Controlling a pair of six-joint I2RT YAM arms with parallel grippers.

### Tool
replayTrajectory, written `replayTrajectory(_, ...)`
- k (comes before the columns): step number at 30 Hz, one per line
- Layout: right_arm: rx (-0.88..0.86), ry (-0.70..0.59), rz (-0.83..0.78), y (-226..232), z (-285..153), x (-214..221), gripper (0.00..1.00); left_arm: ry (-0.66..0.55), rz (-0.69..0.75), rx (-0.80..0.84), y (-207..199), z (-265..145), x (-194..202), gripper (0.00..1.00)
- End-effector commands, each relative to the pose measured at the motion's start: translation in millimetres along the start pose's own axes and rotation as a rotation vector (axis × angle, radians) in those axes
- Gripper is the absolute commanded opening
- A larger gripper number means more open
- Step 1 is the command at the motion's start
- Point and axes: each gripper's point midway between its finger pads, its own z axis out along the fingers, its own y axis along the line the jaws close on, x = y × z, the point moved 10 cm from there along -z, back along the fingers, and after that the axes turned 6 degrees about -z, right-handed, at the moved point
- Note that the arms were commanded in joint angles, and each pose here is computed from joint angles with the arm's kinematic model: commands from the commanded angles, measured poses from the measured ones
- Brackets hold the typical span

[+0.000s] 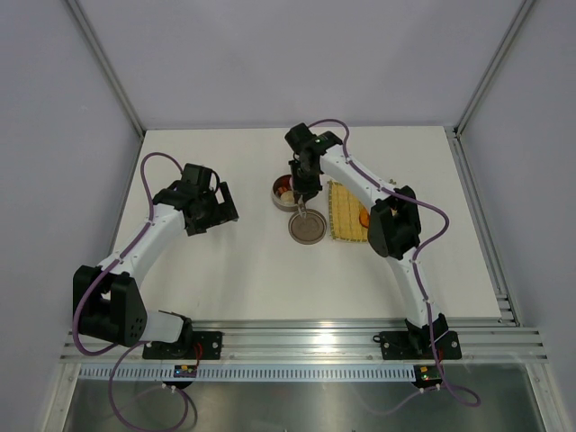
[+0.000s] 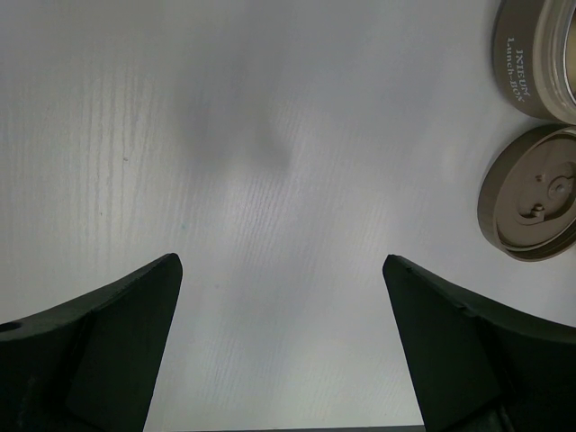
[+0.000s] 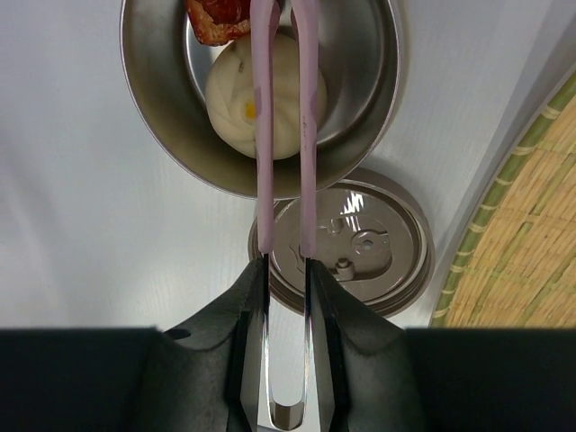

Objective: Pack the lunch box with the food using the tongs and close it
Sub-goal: Place the fake food in the packing box, then place the clamp at the center of the board.

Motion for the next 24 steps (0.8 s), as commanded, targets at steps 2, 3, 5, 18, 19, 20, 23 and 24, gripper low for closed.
replayTrajectory(2,-0.030,-0.159,-0.021,10,-62,-12,0.30,-0.060,0.002,0.023,-1,-10,-7,0.99)
replayTrajectory(3,-0.018,-0.182,-0.019,9,-70,-11,0.30,-0.059,0.000,0.022,-1,-10,-7,0.99)
replayTrajectory(5,0.015,-0.218,-0.017,5,-80,-12,0.30,-0.059,0.003,0.025,-1,-10,-6,0.99)
replayTrajectory(18,0.237,-0.291,0.269,-137,-125,19,0.31,-0.065,0.015,0.026,0,-11,-7,0.99)
replayTrajectory(19,0.273,-0.295,0.327,-162,-128,23,0.31,-0.061,0.018,0.029,0,-11,-7,0.99)
replayTrajectory(20,0.294,-0.270,0.350,-177,-123,33,0.31,-0.059,0.017,0.032,-1,-10,-7,0.99)
replayTrajectory(23,0.350,-0.283,0.436,-217,-134,49,0.31,-0.054,0.013,0.043,-2,-10,-8,0.99)
replayTrajectory(24,0.365,-0.275,0.455,-226,-131,57,0.31,-0.053,0.011,0.044,-3,-9,-8,0.99)
